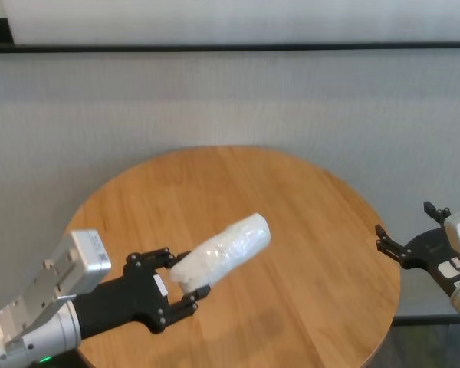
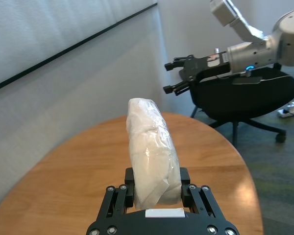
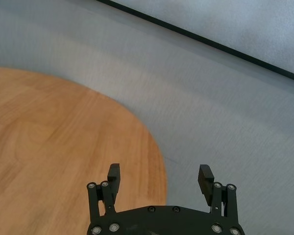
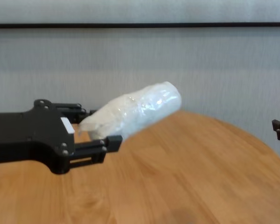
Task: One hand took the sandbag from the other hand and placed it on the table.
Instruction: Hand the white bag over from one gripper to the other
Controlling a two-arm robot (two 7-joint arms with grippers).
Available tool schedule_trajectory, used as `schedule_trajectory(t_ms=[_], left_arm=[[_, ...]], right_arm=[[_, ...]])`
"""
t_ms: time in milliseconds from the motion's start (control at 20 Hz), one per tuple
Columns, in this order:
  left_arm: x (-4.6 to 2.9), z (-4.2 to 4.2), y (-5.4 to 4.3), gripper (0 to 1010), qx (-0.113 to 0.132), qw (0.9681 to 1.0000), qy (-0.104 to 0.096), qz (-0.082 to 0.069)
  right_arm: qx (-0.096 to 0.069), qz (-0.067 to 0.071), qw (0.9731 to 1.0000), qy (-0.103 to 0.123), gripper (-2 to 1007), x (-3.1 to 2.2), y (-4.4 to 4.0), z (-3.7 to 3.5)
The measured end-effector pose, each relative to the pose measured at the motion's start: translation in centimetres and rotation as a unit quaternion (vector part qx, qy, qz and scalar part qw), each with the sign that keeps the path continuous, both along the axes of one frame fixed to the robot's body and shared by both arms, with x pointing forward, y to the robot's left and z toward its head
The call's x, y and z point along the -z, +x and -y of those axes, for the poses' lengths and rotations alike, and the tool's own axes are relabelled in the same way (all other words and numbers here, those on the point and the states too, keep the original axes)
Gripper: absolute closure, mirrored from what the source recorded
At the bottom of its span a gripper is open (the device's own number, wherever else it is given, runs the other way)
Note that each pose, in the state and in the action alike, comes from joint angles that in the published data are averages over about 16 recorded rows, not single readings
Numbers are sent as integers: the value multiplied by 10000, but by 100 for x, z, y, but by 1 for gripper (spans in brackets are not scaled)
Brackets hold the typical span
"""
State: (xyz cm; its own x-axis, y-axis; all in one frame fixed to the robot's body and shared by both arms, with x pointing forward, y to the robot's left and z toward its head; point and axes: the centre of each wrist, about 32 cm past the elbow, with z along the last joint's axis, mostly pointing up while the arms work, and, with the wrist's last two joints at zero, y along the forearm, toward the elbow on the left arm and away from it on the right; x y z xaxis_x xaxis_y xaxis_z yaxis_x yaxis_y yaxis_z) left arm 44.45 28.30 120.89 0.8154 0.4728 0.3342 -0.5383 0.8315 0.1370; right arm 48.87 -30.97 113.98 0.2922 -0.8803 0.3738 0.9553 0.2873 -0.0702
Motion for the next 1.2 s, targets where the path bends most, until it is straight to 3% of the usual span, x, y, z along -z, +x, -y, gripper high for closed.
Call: schedule_trajectory(t_ms=[500, 700, 900, 1200], left_arm=[[32, -17, 41, 455, 74, 9999, -43, -138], [37, -14, 50, 455, 39, 9998, -32, -178], [39, -11, 55, 455, 2, 9998, -24, -194], [40, -11, 56, 455, 9, 9998, -17, -198]], right_arm=[[-2, 1, 10000, 0, 0, 0, 0, 0], [-60, 91, 9999, -16, 0, 10, -5, 9], [-181, 306, 9994, -52, 0, 41, -15, 31], [-491, 868, 9949, -129, 0, 130, -35, 76]])
